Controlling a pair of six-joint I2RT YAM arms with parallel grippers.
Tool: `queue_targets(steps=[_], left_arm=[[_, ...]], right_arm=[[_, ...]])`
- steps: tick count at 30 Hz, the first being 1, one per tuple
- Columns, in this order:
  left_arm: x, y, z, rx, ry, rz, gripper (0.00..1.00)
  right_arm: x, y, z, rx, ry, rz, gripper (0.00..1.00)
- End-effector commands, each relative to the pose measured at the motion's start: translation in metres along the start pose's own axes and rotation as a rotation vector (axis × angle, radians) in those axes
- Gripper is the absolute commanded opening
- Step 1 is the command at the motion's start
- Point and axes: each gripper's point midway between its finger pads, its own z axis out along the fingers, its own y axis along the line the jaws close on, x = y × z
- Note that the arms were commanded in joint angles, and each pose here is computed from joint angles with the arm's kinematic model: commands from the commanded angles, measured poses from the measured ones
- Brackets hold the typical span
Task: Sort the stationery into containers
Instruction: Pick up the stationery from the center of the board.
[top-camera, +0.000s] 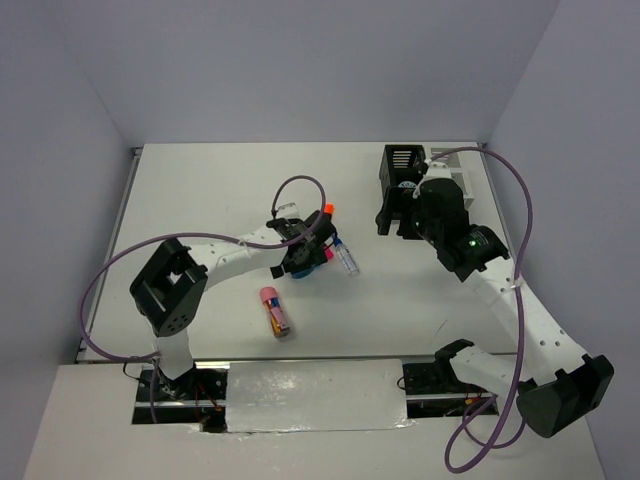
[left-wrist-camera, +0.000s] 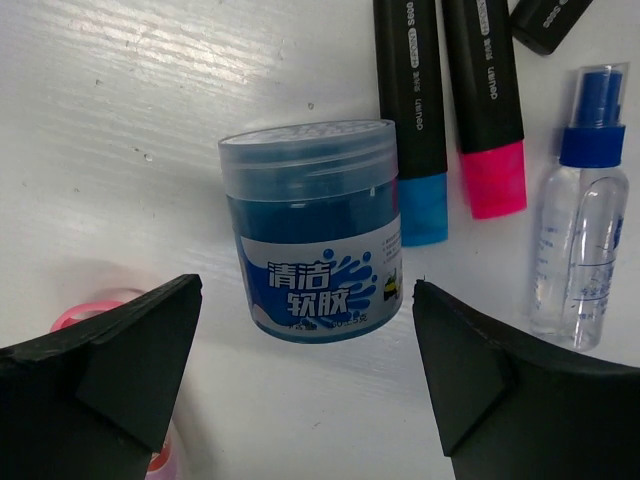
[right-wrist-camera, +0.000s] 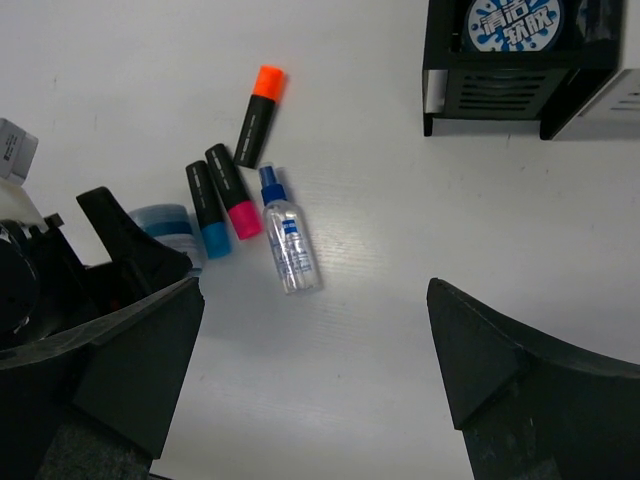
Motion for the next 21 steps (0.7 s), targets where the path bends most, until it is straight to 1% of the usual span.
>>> queue_targets(steps=[1, 7, 11, 12, 14, 15, 16, 17, 18, 20, 21], left_arm=[[-0.018, -0.007, -0.007, -0.001, -0.066, -0.029, 0.99], [-0.011, -0.005, 0.009, -0.028, -0.040, -0.016, 0.94], [-0.005, -0.003, 0.017, -0.034, -0.028, -0.010, 0.93], [-0.004, -0.003, 0.018, -0.035, -0.024, -0.007, 0.92], [-0.002, -0.002, 0.022, -0.042, -0.017, -0.001, 0.86], [-0.001, -0.001, 0.024, -0.045, -0.013, 0.000, 0.80], [-0.001, 0.000, 0.024, -0.044, -0.009, -0.002, 0.70], [-0.003, -0.001, 0.023, -0.037, -0.013, -0.008, 0.59], [-0.003, 0.002, 0.022, -0.042, -0.017, -0.011, 0.43], [-0.009, 0.004, 0.017, -0.035, -0.033, -0.023, 0.37], [-0.012, 0.004, 0.015, -0.031, -0.036, -0.030, 0.30]], right_arm=[[-0.001, 0.007, 0.002, -0.046, -0.010, -0.018, 1.00], [0.001, 0.009, 0.003, -0.061, -0.012, -0.022, 1.00], [-0.001, 0.008, 0.002, -0.059, -0.015, -0.027, 1.00], [0.000, 0.009, 0.002, -0.060, -0.014, -0.028, 1.00], [-0.001, 0.009, 0.001, -0.063, -0.020, -0.026, 1.00], [-0.001, 0.009, 0.001, -0.063, -0.021, -0.027, 1.00], [-0.001, 0.009, 0.000, -0.065, -0.022, -0.028, 1.00], [-0.002, 0.008, 0.000, -0.060, -0.026, -0.027, 1.00], [-0.002, 0.007, 0.000, -0.059, -0.028, -0.028, 1.00], [-0.002, 0.007, 0.000, -0.059, -0.028, -0.031, 1.00], [-0.002, 0.007, 0.000, -0.058, -0.029, -0.031, 1.00]])
